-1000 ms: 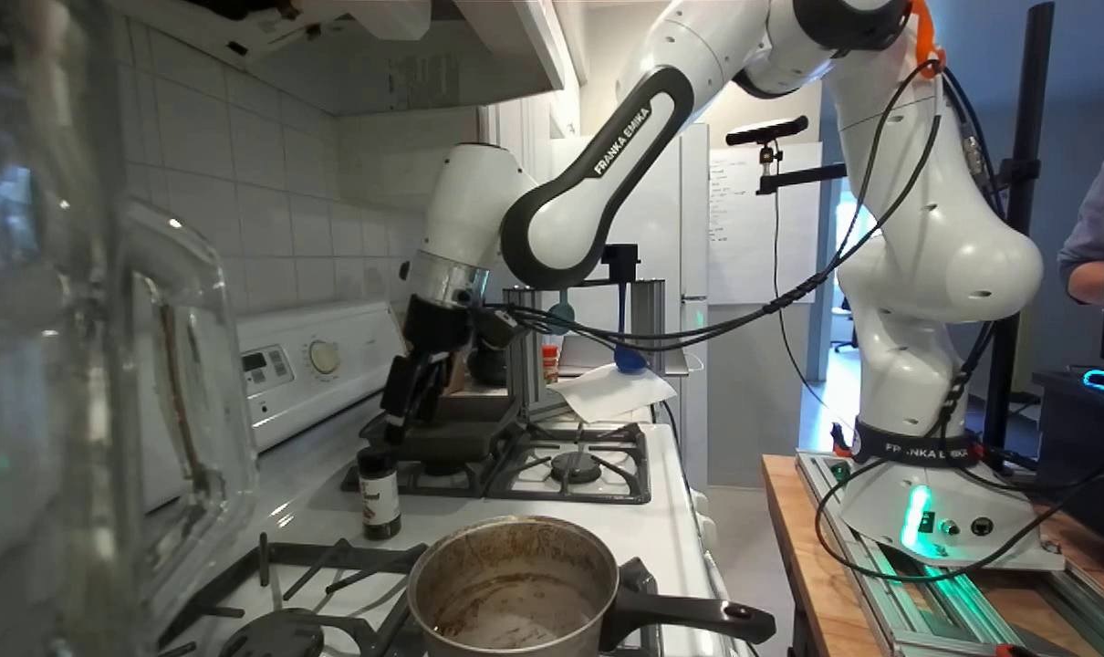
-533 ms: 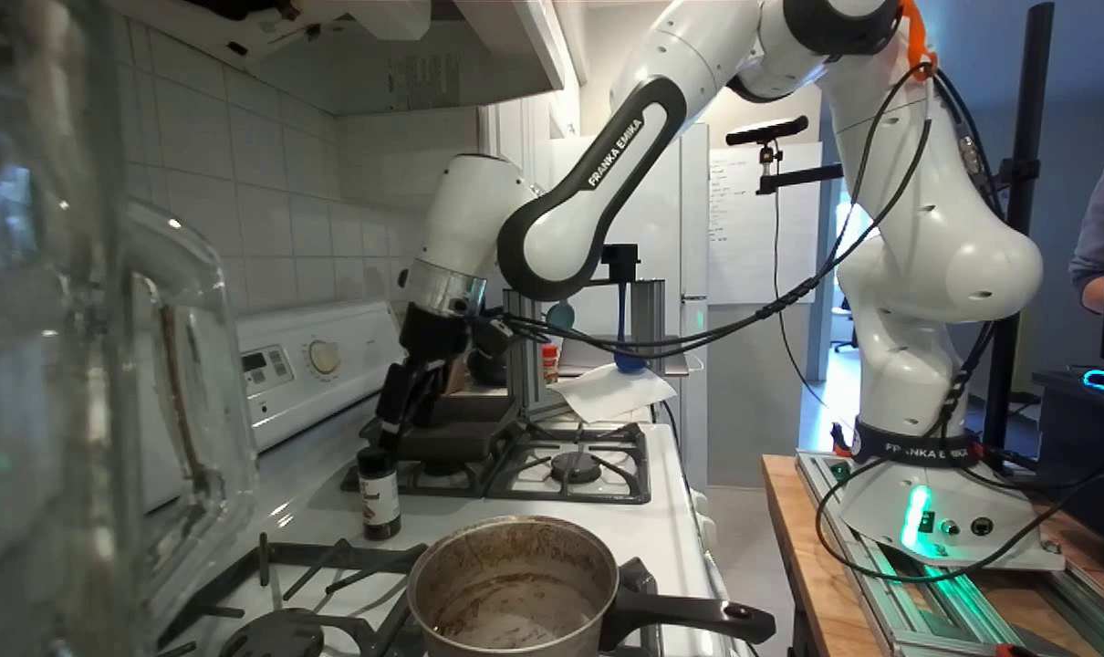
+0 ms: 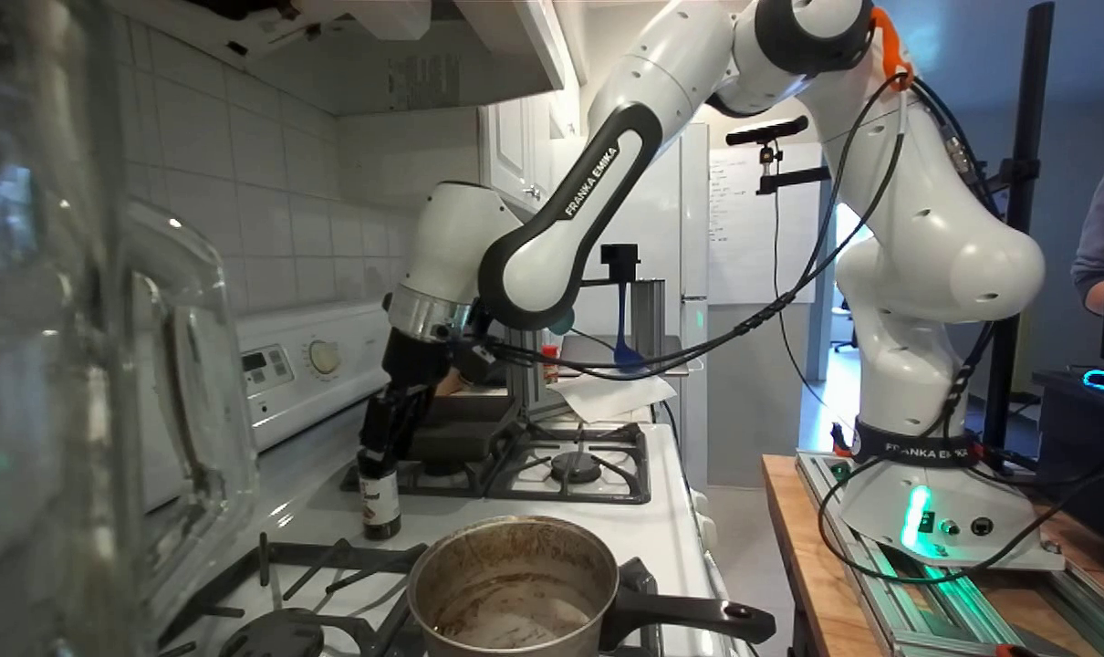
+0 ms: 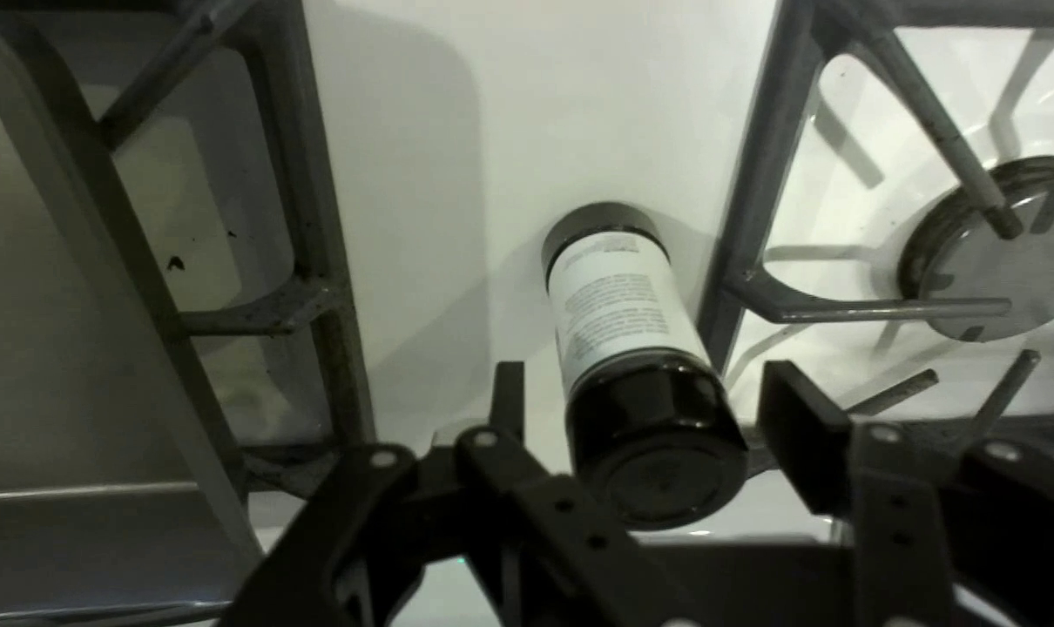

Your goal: Put the black and white container on top of the shelf on the right.

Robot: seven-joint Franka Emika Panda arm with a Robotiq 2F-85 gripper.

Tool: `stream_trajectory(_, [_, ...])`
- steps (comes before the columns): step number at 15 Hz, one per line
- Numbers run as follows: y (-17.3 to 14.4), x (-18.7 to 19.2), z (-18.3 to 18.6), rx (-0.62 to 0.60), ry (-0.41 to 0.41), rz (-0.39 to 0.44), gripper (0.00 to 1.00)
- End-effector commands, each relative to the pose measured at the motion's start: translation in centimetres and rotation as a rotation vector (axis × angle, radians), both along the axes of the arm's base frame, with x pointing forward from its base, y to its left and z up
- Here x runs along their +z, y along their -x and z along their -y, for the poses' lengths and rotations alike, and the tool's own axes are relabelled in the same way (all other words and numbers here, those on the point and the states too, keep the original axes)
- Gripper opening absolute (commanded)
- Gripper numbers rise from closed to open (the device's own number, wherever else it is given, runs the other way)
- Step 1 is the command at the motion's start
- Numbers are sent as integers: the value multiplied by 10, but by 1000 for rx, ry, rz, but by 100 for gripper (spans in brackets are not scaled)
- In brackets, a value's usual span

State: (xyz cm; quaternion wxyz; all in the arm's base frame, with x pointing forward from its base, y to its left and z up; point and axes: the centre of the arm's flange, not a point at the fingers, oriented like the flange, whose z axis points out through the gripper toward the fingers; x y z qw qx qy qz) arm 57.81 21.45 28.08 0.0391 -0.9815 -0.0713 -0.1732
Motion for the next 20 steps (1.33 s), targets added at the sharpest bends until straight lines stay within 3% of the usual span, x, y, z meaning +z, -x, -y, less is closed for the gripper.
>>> stream_trajectory(1, [-14, -11, -15, -6, -15, 21, 40])
stream_trajectory(3, [-16, -15, -17, 1, -8, 35, 26])
stream_trajectory(7, [-17, -15, -18, 2, -4, 41, 25])
stream_trajectory(10, [0, 9, -21, -24, -8, 13, 25])
stream_trajectory(12, [15, 27, -16, -64, -28, -5, 25])
stream_trajectory(15, [32, 42, 2, -136, -80, 33, 25])
stream_trajectory(20, [78, 45, 34, -311, -150, 64, 25])
